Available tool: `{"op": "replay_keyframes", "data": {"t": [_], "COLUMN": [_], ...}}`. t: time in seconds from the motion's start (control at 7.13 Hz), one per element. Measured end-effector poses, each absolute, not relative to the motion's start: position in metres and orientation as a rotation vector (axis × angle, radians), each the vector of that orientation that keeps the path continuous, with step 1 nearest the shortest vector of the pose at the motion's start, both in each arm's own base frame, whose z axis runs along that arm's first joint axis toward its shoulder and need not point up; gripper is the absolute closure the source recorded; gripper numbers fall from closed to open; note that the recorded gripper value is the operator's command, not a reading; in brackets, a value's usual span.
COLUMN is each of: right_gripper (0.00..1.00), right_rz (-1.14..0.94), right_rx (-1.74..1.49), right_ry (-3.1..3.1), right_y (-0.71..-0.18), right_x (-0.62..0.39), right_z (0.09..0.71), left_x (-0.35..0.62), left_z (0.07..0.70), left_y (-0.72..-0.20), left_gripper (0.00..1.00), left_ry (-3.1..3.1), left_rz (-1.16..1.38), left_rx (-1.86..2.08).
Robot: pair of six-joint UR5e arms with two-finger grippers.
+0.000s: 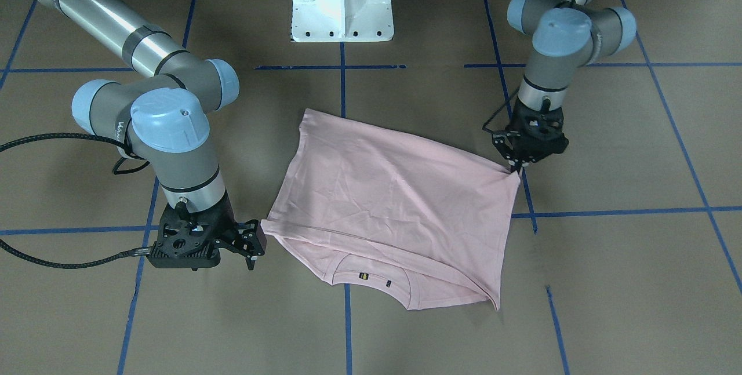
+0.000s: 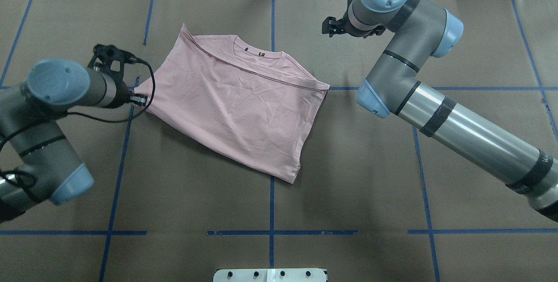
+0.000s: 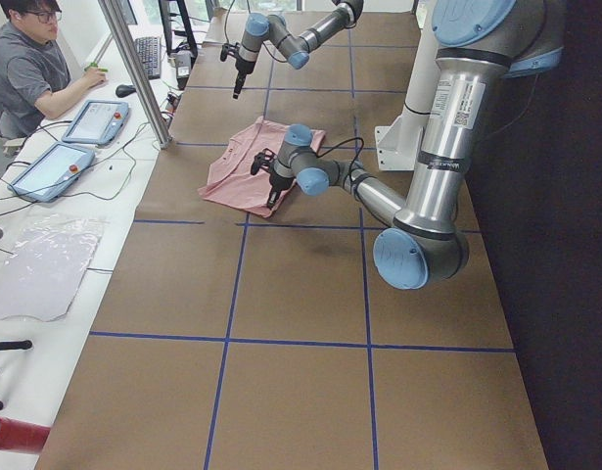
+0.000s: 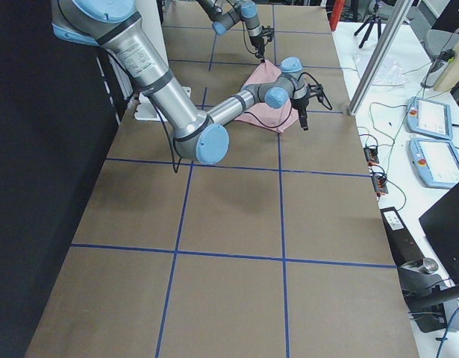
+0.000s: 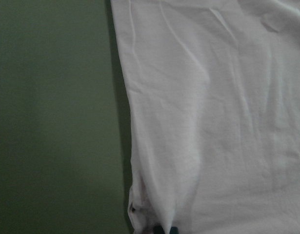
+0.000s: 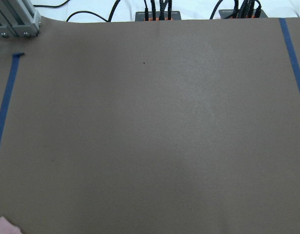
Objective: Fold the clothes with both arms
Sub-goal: 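Drag the folded shirt with the left gripper toward the far edge, then lower the right gripper onto the shirt's folded edge near the collar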
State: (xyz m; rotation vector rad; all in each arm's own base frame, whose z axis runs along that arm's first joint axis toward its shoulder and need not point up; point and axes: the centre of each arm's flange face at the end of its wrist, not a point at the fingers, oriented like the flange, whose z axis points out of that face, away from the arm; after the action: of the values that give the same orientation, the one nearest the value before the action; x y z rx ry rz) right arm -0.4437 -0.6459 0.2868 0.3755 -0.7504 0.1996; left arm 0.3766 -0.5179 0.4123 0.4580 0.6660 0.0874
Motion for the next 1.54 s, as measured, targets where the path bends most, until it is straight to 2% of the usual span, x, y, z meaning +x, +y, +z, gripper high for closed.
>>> {"op": "replay_keyframes", "data": {"t": [0.56, 0.7, 0.98, 1.12, 1.26, 1.54], "right_gripper": [0.00, 0.00, 0.02, 0.10, 0.23, 0.31], "right_rz": [0.200, 0.200, 0.219, 0.264, 0.327, 0.416], "right_rx": [0.377, 0.378, 0.372, 0.353, 0.321, 0.241], "right_ry": [-0.753, -0.755, -0.768, -0.789, -0.823, -0.871], "right_y": [-0.646, -0.646, -0.645, -0.644, -0.639, -0.622], "right_x": [-0.443, -0.442, -0.445, -0.452, -0.470, -0.531], "right_z": [0.286, 0.285, 0.278, 0.267, 0.245, 0.197], "left_x": [0.365, 0.369, 0.365, 0.354, 0.337, 0.318], "left_z": [0.430, 0.425, 0.443, 0.445, 0.442, 0.436], "left_y": [-0.727, -0.758, -0.769, -0.767, -0.766, -0.756], "left_gripper": [1.00, 0.01, 0.00, 0.00, 0.00, 0.00], "left_ry": [0.566, 0.557, 0.556, 0.590, 0.641, 0.691], "left_rz": [0.045, 0.031, 0.027, 0.045, 0.078, 0.111], "left_rx": [0.572, 0.596, 0.626, 0.633, 0.630, 0.646]}}
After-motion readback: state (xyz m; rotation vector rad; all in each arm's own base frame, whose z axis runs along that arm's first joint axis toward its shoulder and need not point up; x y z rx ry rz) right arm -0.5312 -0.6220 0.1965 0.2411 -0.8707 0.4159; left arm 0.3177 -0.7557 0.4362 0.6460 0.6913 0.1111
